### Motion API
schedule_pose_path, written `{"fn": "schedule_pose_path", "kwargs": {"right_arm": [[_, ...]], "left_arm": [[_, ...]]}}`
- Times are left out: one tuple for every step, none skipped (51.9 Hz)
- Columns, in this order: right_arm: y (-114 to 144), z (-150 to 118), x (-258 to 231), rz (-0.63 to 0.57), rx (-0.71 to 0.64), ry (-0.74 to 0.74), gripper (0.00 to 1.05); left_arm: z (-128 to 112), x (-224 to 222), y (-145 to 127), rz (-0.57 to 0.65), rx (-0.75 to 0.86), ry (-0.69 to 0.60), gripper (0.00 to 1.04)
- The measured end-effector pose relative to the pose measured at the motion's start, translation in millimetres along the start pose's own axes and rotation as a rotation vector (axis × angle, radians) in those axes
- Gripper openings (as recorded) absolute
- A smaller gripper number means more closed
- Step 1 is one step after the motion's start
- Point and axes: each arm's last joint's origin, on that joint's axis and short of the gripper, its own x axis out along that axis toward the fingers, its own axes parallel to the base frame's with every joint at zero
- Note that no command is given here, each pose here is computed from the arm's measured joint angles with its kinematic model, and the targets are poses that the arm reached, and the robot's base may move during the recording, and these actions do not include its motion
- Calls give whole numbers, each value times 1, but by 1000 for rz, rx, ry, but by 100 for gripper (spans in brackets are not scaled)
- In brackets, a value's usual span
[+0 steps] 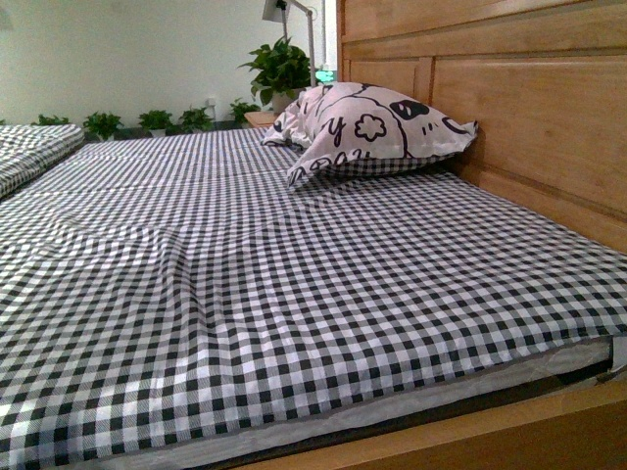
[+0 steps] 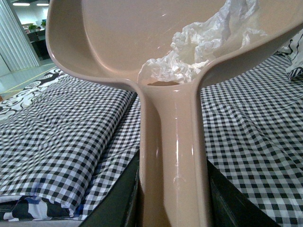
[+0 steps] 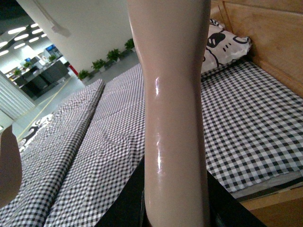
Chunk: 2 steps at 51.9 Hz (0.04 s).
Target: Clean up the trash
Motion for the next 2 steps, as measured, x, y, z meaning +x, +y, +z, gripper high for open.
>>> {"fn": "schedule_pose_path", "kwargs": {"right_arm": [[0, 0, 0, 0, 0, 0, 18], [0, 0, 0, 0, 0, 0, 18]], "left_arm": [[0, 0, 0, 0, 0, 0, 27], [0, 0, 0, 0, 0, 0, 27]]}}
